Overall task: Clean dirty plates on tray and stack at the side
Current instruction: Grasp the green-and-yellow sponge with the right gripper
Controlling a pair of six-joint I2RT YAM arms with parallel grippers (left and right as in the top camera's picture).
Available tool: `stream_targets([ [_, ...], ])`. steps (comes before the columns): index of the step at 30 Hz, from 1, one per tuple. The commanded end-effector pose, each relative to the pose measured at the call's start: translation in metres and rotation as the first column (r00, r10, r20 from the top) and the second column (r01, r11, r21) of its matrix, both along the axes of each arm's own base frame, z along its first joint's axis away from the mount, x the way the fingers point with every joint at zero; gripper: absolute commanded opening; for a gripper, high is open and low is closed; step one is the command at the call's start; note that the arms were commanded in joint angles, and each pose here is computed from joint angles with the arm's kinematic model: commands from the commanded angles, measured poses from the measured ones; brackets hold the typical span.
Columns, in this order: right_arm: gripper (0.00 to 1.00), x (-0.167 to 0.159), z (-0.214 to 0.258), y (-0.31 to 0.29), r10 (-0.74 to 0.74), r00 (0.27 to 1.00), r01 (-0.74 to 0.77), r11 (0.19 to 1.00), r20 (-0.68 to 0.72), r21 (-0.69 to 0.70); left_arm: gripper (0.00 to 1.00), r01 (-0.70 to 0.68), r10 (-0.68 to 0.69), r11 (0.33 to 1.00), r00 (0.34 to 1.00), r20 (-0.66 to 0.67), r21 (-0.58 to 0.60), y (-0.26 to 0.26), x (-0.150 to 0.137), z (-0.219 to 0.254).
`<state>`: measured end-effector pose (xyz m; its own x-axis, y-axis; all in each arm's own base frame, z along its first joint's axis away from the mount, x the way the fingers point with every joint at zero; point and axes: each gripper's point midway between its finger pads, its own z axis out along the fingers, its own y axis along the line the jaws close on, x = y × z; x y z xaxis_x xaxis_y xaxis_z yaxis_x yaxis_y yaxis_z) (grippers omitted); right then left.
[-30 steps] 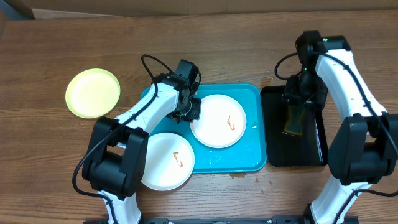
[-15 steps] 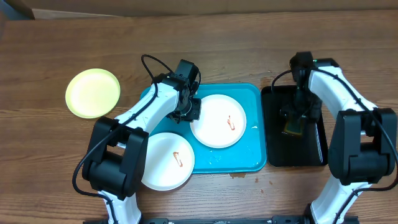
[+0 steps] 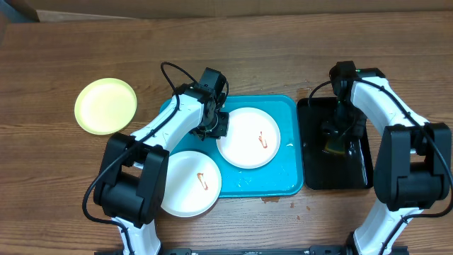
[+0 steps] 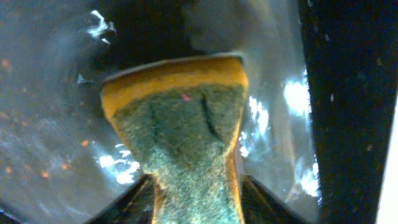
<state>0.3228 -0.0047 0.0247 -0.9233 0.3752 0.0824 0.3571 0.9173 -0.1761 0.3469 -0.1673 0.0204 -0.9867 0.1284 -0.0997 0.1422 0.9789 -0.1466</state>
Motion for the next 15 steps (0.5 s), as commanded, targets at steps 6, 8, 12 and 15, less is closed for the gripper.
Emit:
stream_targets([
  [6, 0.54, 0.0026, 0.0035, -0.0001, 0.001, 1.0, -0.001, 1.0, 0.019, 0.001, 0.19, 0.003, -0.005, 0.999, 0.999, 0.043, 0.045, 0.0042, 0.0107, 0.0028],
  [8, 0.54, 0.0043, 0.0029, 0.003, -0.002, 1.0, 0.001, 1.0, 0.026, 0.018, 0.19, 0.002, -0.004, 0.999, 0.999, 0.043, 0.044, 0.004, 0.0109, 0.0029],
  [12, 0.55, 0.0049, 0.0028, 0.0033, -0.002, 1.0, 0.001, 1.0, 0.029, 0.02, 0.19, -0.01, 0.008, 0.999, 0.998, 0.055, 0.037, 0.0028, 0.014, 0.0034],
  [15, 0.56, 0.0048, 0.0028, 0.0033, -0.002, 1.0, 0.001, 1.0, 0.028, 0.02, 0.2, -0.013, 0.009, 0.999, 0.998, 0.067, 0.053, 0.0054, 0.0165, 0.0035],
])
